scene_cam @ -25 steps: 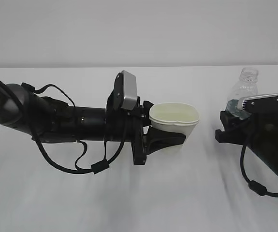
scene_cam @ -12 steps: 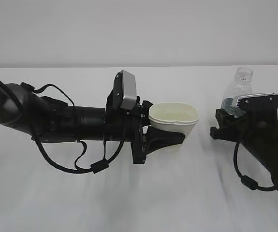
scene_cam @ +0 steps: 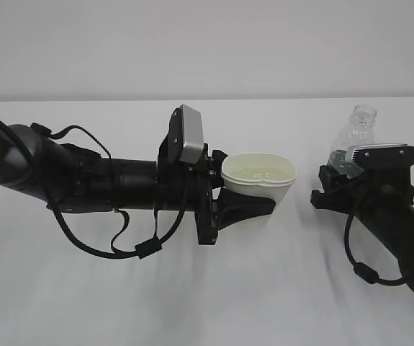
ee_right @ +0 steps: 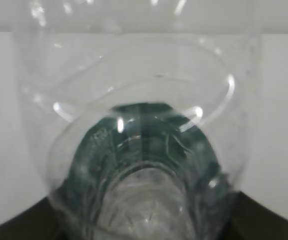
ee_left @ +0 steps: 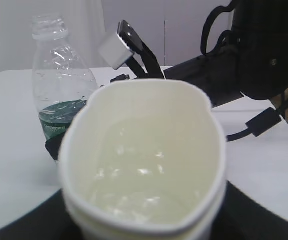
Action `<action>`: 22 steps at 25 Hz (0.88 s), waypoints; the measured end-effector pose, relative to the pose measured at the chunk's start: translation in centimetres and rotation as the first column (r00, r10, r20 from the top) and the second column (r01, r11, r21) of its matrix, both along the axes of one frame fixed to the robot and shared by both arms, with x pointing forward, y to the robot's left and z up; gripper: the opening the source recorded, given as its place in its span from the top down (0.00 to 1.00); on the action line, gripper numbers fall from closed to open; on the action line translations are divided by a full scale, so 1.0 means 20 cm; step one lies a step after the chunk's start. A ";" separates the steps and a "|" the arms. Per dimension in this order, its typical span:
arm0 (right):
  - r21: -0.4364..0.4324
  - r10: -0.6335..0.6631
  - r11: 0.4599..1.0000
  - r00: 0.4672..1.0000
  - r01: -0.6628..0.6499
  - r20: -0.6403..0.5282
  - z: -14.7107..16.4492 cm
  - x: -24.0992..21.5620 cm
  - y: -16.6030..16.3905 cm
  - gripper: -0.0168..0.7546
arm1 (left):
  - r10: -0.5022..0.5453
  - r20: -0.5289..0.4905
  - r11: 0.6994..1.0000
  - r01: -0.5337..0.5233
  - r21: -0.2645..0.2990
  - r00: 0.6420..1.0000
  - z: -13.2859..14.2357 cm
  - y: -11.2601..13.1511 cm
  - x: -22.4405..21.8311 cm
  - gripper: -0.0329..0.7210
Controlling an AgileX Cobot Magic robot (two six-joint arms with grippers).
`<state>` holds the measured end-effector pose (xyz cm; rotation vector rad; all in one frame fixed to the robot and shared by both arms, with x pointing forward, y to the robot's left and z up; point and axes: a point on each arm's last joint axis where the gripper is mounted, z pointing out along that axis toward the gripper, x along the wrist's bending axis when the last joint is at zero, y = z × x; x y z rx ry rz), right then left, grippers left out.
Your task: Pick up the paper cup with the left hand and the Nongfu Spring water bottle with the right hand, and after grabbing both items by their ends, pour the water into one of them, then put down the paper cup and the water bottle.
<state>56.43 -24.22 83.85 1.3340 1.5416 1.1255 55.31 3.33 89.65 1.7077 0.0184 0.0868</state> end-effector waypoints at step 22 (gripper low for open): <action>-0.011 0.103 0.995 0.995 -0.103 -0.018 -0.01 -0.04 0.04 0.22 | 0.000 0.001 1.000 0.000 0.000 1.000 0.00 0.00 0.00 0.45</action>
